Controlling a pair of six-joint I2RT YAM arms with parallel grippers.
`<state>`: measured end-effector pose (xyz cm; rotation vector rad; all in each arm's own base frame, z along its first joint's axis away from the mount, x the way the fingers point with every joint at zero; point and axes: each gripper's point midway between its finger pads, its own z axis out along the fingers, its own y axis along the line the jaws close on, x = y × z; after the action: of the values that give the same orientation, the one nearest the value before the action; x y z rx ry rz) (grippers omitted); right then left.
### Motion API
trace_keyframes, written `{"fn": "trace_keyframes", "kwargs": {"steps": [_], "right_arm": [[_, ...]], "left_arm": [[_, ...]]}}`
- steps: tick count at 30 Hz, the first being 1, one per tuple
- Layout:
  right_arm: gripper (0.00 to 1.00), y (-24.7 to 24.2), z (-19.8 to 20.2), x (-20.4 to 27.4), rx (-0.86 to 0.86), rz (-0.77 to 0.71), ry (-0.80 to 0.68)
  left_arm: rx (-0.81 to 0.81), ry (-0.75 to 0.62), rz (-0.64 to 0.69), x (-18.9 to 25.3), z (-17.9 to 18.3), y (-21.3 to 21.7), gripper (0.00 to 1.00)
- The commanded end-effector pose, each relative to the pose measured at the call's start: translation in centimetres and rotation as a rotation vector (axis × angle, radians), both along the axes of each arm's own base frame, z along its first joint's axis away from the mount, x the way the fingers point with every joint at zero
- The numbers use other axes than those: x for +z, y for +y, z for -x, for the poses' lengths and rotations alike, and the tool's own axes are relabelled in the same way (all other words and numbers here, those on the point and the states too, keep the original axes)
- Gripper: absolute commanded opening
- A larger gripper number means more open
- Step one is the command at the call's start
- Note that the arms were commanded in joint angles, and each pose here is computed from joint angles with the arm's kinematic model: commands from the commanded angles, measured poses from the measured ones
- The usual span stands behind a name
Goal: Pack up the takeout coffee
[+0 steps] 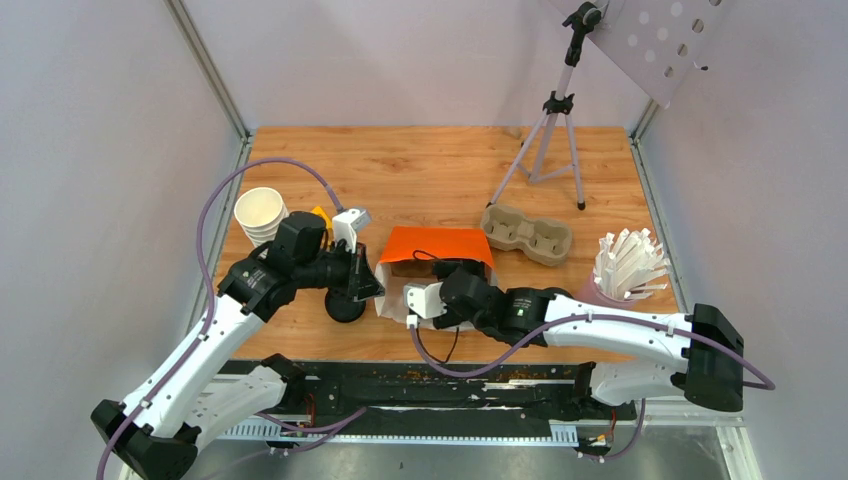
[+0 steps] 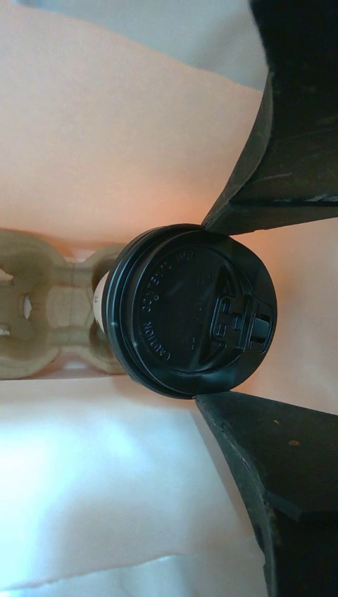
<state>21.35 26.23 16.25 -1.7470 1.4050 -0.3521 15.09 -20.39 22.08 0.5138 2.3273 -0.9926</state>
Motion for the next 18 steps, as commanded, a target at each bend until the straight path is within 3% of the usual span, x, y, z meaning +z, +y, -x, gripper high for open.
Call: {"fn": "trace_keyframes", "kwargs": {"steps": [1,18], "right_arm": [[0.72,0.8,-0.8,1.4,0.007,-0.068,-0.042],[0.73,-0.3,-1.0,-0.7,-0.005,0.012,-0.024]], "left_arm": [[-0.023,-0.01,0.018,0.2,0.1,-0.4,0.08],[-0.029,-0.014,0.029,0.9,0.0,-0.7,0.08]]}}
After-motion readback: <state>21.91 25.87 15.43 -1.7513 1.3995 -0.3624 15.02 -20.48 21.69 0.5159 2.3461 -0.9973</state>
